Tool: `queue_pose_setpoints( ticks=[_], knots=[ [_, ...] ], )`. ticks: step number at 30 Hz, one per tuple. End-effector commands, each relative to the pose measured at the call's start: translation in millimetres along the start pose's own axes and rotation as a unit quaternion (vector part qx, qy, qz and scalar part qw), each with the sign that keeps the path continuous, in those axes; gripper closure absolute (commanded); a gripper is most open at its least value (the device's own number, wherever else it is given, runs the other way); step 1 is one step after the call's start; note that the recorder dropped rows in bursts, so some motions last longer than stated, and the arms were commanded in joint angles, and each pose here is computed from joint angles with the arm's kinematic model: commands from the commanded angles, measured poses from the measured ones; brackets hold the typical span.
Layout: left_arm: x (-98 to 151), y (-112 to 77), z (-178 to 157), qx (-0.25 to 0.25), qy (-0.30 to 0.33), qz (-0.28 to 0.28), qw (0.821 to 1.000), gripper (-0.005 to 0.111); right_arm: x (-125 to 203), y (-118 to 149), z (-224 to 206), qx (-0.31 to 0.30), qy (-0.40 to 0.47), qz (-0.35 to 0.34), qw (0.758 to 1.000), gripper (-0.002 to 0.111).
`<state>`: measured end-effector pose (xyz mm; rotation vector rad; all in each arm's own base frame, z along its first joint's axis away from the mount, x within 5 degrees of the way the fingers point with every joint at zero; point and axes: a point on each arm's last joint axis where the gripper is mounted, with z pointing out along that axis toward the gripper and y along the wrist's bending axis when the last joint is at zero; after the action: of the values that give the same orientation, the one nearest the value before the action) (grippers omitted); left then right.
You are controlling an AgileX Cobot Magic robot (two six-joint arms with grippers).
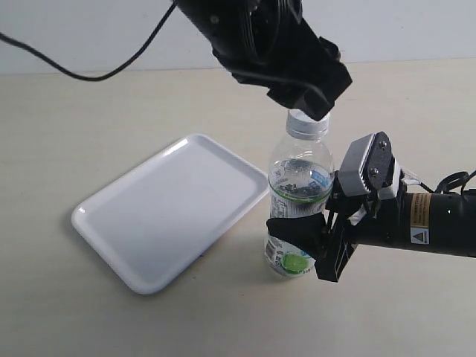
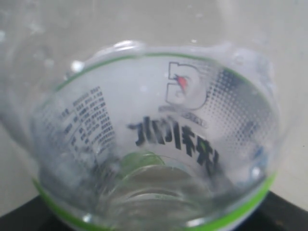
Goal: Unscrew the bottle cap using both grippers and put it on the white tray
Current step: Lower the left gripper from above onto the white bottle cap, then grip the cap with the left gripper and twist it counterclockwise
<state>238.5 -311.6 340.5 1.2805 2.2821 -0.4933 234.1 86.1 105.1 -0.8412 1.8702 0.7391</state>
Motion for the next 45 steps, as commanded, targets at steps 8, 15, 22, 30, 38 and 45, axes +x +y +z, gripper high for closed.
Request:
queue_pose_setpoints(
  ticks=[8, 15, 22, 30, 38, 45],
  knots=[
    [-31.1, 6.1, 25.3, -0.004, 0.062, -0.003, 0.998, 0.043, 1.7, 2.2, 1.0, -0.012, 0.01, -0.018, 1.0, 0.108],
    [-29.4, 6.4, 39.2, 0.007, 0.074, -0.01, 0.997, 0.043, 1.7, 2.2, 1.0, -0.012, 0.01, -0.018, 1.0, 0.108],
    [-32.1, 2.6, 23.8, 0.014, 0.057, -0.011, 0.998, 0.043, 1.7, 2.2, 1.0, -0.012, 0.01, -0.018, 1.0, 0.108],
    [-27.8, -0.8, 16.6, 0.024, 0.057, -0.02, 0.998, 0.043, 1.7, 2.2, 1.0, -0.012, 0.01, -0.018, 1.0, 0.108],
    [-21.8, 0.5, 21.3, 0.02, 0.072, -0.017, 0.997, 0.043, 1.7, 2.4, 1.0, -0.013, 0.01, -0.019, 1.0, 0.108],
    [-15.2, 1.6, 28.3, 0.018, 0.088, -0.016, 0.996, 0.043, 1.7, 2.4, 1.0, -0.013, 0.01, -0.019, 1.0, 0.108]
  ],
)
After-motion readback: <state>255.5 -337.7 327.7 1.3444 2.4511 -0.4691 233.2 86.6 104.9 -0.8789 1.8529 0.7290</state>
